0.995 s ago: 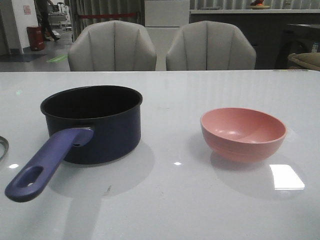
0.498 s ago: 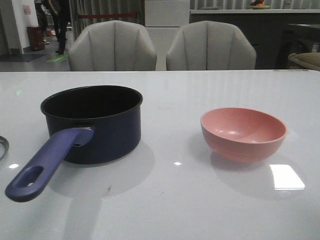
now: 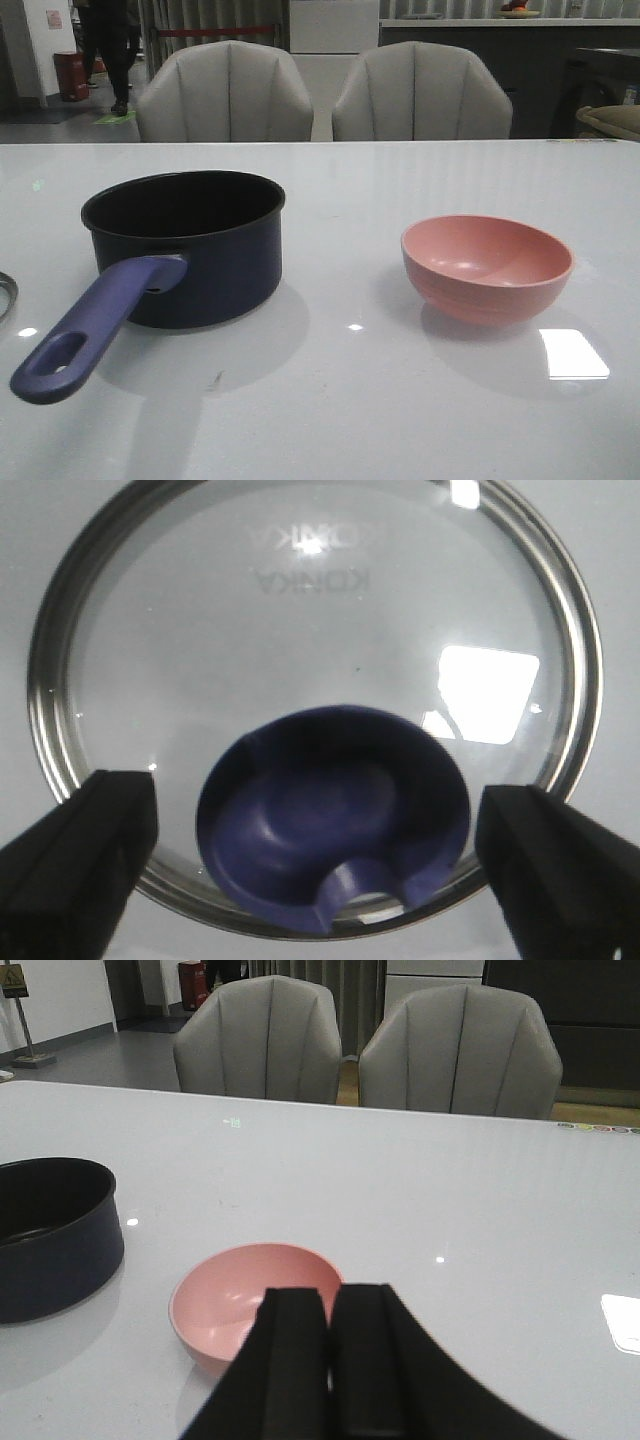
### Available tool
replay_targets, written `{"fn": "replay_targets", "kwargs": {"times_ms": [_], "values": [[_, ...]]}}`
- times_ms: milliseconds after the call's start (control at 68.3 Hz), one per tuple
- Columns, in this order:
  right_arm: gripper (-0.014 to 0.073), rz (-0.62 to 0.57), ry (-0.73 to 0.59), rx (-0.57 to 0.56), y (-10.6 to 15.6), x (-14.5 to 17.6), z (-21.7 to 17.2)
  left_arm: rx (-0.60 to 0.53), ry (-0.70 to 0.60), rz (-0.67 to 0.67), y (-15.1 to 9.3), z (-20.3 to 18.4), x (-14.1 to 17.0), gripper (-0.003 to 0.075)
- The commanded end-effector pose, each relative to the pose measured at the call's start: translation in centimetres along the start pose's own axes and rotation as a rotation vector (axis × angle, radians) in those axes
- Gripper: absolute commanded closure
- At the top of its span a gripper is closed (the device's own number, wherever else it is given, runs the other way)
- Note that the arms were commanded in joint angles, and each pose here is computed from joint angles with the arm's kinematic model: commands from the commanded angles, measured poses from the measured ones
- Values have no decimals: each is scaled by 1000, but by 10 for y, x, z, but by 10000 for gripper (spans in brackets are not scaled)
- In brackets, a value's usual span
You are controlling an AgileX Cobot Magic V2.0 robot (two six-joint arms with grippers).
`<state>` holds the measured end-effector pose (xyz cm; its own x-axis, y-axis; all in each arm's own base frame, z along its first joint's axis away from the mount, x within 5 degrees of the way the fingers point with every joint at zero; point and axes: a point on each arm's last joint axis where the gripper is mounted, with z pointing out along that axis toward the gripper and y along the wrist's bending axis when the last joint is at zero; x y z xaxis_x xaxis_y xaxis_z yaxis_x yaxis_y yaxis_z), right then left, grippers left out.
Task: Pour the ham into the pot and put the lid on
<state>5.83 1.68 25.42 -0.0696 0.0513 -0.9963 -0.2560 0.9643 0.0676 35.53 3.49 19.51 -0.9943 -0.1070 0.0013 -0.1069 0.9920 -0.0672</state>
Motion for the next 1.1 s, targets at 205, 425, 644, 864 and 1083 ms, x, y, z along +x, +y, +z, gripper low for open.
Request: {"fn": "replay_targets", "kwargs": {"times_ms": [205, 425, 644, 864, 1083], "values": [[445, -14, -98, 7, 0, -16, -1, 8, -86, -3, -1, -16, -7, 30], [445, -14, -98, 7, 0, -16, -1, 7, -90, -4, -1, -12, -10, 100], [445, -14, -98, 7, 0, -16, -1, 8, -93, -3, -1, -15, -11, 346], [445, -14, -98, 7, 0, -16, -1, 19, -95, -9, -2, -16, -12, 461], [445, -14, -98, 7, 0, -16, -1, 21, -97, -9, -2, -16, -11, 461]]}}
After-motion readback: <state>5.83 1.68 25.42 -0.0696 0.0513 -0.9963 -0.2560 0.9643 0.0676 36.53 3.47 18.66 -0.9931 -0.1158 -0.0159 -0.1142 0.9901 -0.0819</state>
